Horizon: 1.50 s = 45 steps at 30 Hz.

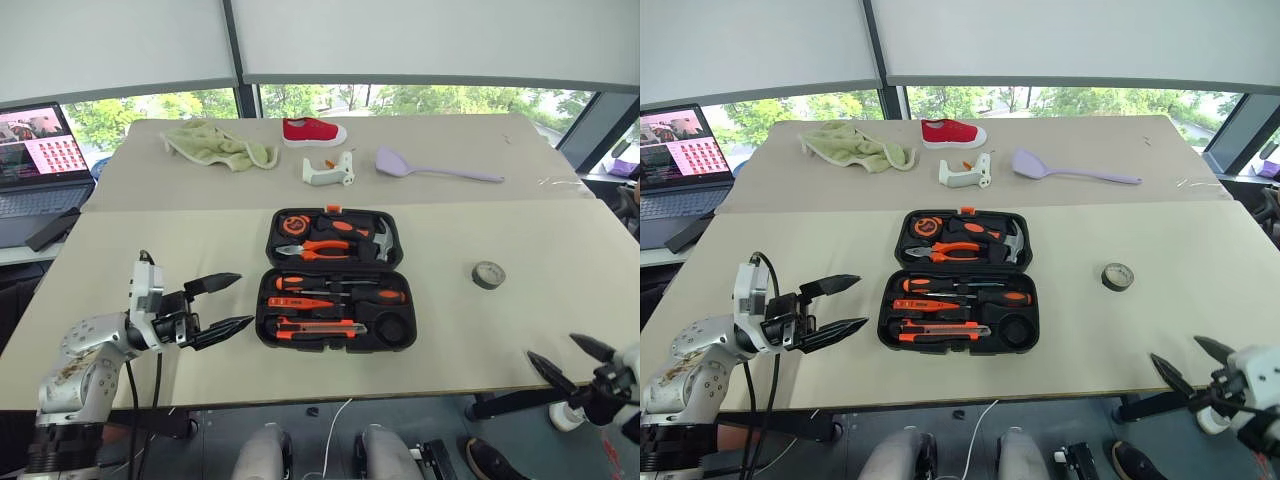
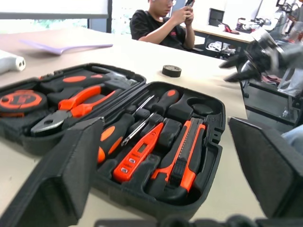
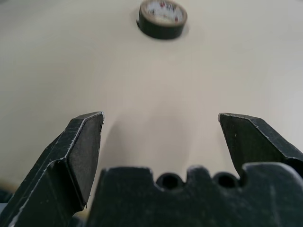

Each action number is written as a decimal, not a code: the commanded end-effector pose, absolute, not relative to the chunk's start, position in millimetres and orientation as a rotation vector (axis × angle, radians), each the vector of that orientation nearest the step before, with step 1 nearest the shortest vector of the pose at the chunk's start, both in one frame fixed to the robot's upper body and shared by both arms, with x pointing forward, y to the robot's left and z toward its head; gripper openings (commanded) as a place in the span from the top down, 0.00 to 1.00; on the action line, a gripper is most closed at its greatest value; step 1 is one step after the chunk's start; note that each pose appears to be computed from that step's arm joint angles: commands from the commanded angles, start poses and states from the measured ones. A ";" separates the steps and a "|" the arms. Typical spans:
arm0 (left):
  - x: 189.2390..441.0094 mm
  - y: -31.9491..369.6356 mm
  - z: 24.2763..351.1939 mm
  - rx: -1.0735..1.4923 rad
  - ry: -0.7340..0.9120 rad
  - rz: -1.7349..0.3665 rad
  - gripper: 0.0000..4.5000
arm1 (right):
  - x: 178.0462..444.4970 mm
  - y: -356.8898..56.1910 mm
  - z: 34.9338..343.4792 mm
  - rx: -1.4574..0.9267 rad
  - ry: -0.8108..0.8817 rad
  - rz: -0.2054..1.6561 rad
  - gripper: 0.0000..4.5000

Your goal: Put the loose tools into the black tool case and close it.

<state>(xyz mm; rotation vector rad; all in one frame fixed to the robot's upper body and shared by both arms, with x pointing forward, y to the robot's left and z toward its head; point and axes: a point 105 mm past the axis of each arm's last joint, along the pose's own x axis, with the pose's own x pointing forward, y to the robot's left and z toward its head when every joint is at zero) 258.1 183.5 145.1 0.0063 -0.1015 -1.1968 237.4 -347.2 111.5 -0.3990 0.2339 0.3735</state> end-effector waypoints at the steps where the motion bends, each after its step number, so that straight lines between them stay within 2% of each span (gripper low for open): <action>1: 255.5 162.6 156.8 0.098 -0.169 -1.276 0.02 | 266.6 -332.2 134.5 -0.442 0.296 0.485 0.00; 4: 257.5 140.7 160.7 0.104 -0.199 -1.321 0.02 | 294.3 -321.5 139.4 -0.514 0.454 0.585 0.00; 7: 256.4 124.7 163.8 0.092 -0.226 -1.359 0.02 | 321.0 -314.8 143.4 -0.543 0.523 0.607 0.00; 13: 248.6 116.2 159.1 0.102 -0.210 -1.402 0.02 | 346.7 -311.1 134.1 -0.609 0.644 0.630 0.00; 14: 248.3 116.2 158.9 0.102 -0.208 -1.401 0.00 | 348.9 -311.0 133.8 -0.612 0.650 0.630 0.12; 15: 247.6 117.0 158.5 0.103 -0.204 -1.398 0.00 | 350.2 -310.2 131.6 -0.613 0.668 0.634 0.15; 20: 245.5 121.5 158.0 0.111 -0.193 -1.383 0.00 | 357.4 -301.9 127.2 -0.630 0.681 0.675 0.54; 23: 245.5 124.2 159.0 0.120 -0.196 -1.374 0.00 | 359.2 -293.7 135.5 -0.650 0.631 0.727 0.77; 26: 244.1 127.7 159.2 0.136 -0.197 -1.378 0.00 | 355.0 -274.4 156.5 -0.693 0.546 0.841 0.98; 29: 237.9 132.5 155.4 0.164 -0.173 -1.413 0.00 | 339.6 -231.2 184.7 -0.661 0.433 1.040 0.98; 32: 233.3 139.6 148.1 0.178 -0.134 -1.434 0.00 | 303.2 -180.5 197.7 -0.555 0.387 1.307 0.98; 35: 232.0 149.9 142.3 0.188 -0.105 -1.412 0.00 | 260.2 -136.0 195.1 -0.440 0.438 1.531 0.98; 37: 231.1 154.0 140.9 0.188 -0.097 -1.399 0.00 | 247.0 -121.7 186.0 -0.399 0.494 1.566 0.98; 40: 228.4 157.8 137.0 0.192 -0.080 -1.391 0.00 | 240.8 -108.4 163.0 -0.376 0.563 1.536 0.98; 45: 224.7 158.4 131.1 0.203 -0.060 -1.378 0.00 | 244.7 -120.2 128.3 -0.533 0.677 1.421 0.98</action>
